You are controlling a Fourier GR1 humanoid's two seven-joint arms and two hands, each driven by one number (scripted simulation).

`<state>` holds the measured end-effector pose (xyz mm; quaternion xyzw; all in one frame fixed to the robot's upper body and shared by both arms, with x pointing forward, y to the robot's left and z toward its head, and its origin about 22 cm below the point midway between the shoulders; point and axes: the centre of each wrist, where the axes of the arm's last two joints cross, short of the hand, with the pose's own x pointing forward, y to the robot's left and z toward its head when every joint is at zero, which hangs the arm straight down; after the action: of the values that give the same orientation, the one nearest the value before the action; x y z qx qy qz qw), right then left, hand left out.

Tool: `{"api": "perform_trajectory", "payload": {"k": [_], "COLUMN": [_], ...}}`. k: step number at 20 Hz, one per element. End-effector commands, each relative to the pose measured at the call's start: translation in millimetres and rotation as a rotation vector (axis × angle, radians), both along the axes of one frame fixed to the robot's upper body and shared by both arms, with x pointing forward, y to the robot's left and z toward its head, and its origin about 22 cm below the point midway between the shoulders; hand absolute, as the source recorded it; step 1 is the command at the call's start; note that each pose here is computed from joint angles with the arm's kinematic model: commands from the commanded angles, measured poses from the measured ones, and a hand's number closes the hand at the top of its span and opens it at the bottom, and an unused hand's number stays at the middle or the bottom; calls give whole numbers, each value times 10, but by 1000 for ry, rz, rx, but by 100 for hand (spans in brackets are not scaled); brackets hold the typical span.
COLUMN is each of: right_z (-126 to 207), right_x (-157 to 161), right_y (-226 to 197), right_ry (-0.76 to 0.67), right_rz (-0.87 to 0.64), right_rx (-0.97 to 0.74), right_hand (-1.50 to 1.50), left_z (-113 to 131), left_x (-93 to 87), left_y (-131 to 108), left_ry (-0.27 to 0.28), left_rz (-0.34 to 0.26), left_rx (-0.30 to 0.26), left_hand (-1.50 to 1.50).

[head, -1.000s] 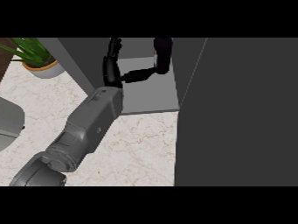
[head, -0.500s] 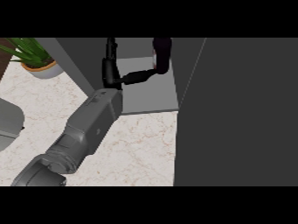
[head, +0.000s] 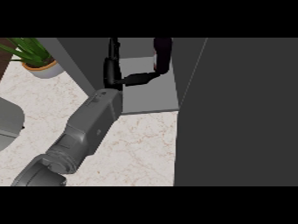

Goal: Pick up the wine, place it into the cabinet and close the cabinet

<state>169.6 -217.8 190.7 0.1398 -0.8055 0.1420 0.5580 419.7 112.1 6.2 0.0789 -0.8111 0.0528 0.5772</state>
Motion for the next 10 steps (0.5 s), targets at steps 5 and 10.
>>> {"api": "perform_trajectory", "payload": {"k": [5,10], "right_z": [60,160], "right_x": [-104,-155], "right_y": [-8,60], "right_ry": [-29,-27], "right_rz": [20,31], "right_rx": [6,21], "right_hand": [-150,-150], "left_z": [-64,-268], "left_x": [-19,-142], "left_y": [95,133], "left_ry": [36,34], "left_rz": [-60,-47], "left_rx": [-37,-112], "left_hand": [-150,-150]}}
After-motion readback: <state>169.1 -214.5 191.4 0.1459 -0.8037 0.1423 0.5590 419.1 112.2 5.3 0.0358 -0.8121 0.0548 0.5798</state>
